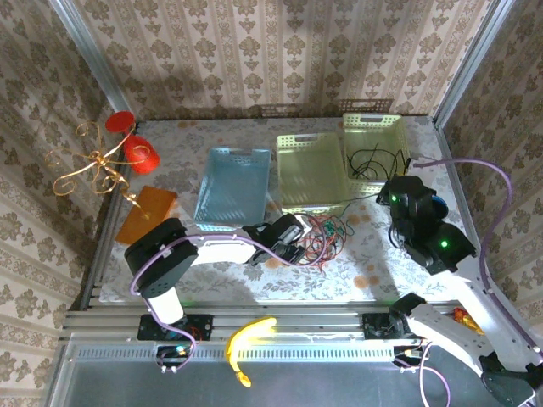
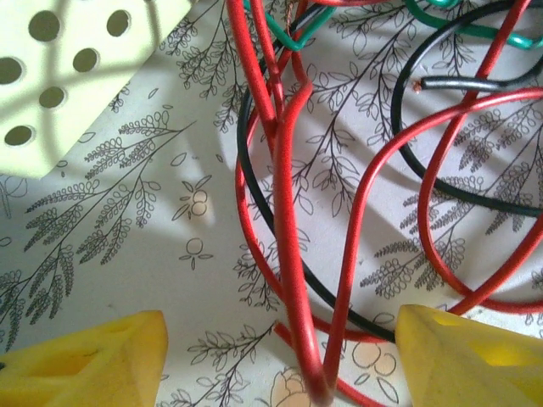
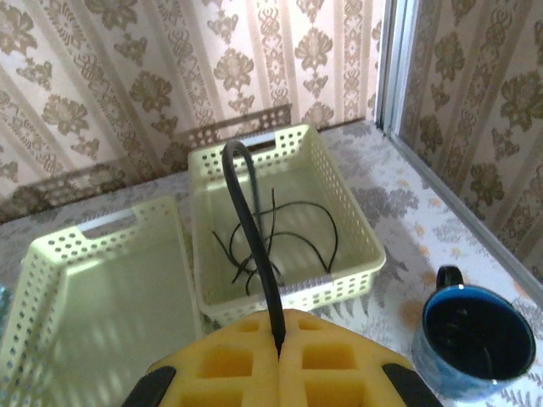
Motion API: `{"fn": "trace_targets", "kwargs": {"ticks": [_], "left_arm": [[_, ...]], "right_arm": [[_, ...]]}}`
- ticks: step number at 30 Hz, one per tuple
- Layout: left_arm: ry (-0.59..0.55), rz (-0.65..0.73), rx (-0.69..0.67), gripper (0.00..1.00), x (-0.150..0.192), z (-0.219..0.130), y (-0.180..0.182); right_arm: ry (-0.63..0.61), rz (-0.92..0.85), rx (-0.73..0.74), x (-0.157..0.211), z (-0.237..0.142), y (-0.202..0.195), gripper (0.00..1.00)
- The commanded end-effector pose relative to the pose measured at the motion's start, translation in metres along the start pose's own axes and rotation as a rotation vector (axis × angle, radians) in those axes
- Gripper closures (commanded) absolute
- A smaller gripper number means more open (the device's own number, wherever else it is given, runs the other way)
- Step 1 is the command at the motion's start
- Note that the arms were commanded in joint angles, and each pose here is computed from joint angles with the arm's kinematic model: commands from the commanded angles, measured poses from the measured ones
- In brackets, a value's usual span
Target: Untangle the cables
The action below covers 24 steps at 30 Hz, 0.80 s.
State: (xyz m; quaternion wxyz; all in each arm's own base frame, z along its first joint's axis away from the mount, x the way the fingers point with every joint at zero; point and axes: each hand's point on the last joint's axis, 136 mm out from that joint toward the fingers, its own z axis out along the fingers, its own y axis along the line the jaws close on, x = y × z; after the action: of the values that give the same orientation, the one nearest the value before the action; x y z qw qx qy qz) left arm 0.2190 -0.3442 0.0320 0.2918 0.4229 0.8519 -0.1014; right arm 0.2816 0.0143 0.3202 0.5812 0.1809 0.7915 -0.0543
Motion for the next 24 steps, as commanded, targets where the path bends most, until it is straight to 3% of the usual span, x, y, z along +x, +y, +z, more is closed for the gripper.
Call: {"fn": "trace_targets", "kwargs": {"ticks": [1,6,13,19,24], "left_arm": [[-0.020,0.002,-0.010,0.26,-0.003,-0.008,0.004],[-0.015,0.008,-0.012,0.25,-0.004,-0.011,0.005],[-0.011,0.006,-0.014,0.24,-0.003,-0.012,0.005],[-0.011,0.006,-0.010,0.22,-0.006,-0.014,0.005],[-0.013,-0.006,-0.017,0.21,-0.004,-0.017,0.007]], "right_arm": [[-0.098,0.038,0.072,-0.031,0.017,-0.001,1.00],[-0.011,0.134,0.141,-0.027,0.078,-0.008,1.00],[-0.151,0.118,0.325,-0.052,0.134,-0.004,1.00],[-0.037,0.039,0.421,-0.016,0.210,0.005,0.99],[0.079,0.027,0.489,0.018,0.236,-0.006,1.00]]}}
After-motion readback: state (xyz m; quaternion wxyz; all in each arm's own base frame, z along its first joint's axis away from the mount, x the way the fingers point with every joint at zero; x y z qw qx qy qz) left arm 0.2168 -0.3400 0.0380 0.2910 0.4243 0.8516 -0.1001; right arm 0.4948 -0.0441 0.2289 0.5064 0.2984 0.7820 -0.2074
